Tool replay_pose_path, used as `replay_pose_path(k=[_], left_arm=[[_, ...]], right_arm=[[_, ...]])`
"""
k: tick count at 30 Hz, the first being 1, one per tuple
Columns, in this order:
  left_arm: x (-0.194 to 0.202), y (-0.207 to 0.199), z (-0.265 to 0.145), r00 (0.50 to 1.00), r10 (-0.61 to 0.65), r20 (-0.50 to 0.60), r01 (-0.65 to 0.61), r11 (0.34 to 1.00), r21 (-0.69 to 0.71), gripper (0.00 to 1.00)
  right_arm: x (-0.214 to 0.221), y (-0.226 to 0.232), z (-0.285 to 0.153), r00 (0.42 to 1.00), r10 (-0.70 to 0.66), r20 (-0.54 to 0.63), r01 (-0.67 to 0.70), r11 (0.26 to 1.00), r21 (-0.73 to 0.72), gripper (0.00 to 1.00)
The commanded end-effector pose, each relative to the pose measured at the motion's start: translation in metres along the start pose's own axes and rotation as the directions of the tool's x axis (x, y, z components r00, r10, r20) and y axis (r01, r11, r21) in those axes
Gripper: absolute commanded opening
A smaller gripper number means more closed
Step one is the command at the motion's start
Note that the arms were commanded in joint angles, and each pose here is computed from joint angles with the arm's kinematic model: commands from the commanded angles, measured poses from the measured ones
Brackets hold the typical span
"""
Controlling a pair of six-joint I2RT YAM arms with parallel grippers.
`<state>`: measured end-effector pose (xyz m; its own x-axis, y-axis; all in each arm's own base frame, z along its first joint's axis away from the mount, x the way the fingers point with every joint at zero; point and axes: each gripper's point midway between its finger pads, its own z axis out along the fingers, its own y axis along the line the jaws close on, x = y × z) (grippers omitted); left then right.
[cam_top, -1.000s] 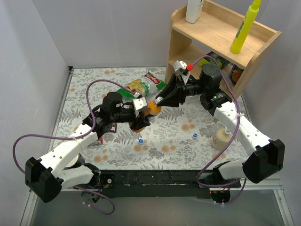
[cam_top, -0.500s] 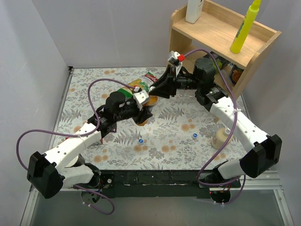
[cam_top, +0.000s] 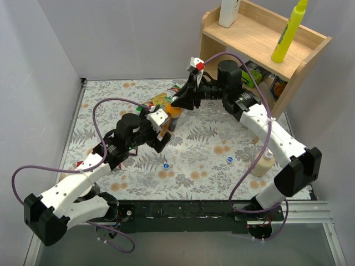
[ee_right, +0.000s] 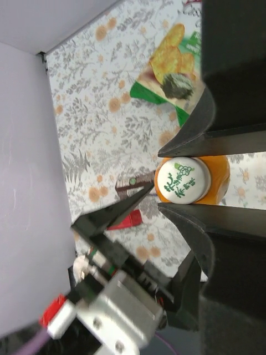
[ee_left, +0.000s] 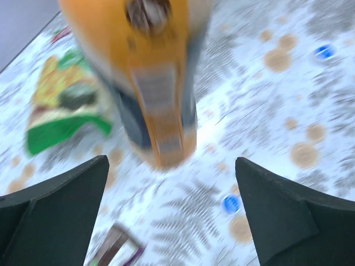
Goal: Screw on the bottle caps
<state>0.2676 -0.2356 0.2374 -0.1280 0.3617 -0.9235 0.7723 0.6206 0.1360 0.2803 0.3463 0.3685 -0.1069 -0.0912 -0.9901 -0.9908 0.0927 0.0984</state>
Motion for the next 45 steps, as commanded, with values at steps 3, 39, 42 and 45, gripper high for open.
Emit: replay_pose_path(k=[3, 39, 42, 45], left_arm=[[0.074, 0.045, -0.075, 0.939, 0.091, -0.332, -0.160, 0.969, -0.188, 0.98], [0.144, 0.025, -0.151, 0.897, -0.095, -0.431, -0.021, 0.966, -0.258, 0.98], [0.144, 0.024, -0.149, 0.899, -0.100, -0.426, -0.014, 0.967, -0.255, 0.98], [0.145, 0.024, -0.149, 0.899, -0.103, -0.426, -0.011, 0.966, -0.257, 0.98]], right_arm=[[-0.010, -0.049, 0.038, 0.993, -0.118, -0.014, 0.119, 0.992, 0.040, 0.01], [0.080, -0.067, 0.166, 0.983, -0.124, -0.137, 0.124, 0.992, -0.008, 0.26], [0.081, -0.066, 0.167, 0.982, -0.124, -0.140, 0.125, 0.992, -0.006, 0.33], [0.081, -0.067, 0.166, 0.982, -0.124, -0.141, 0.125, 0.992, -0.003, 0.37]])
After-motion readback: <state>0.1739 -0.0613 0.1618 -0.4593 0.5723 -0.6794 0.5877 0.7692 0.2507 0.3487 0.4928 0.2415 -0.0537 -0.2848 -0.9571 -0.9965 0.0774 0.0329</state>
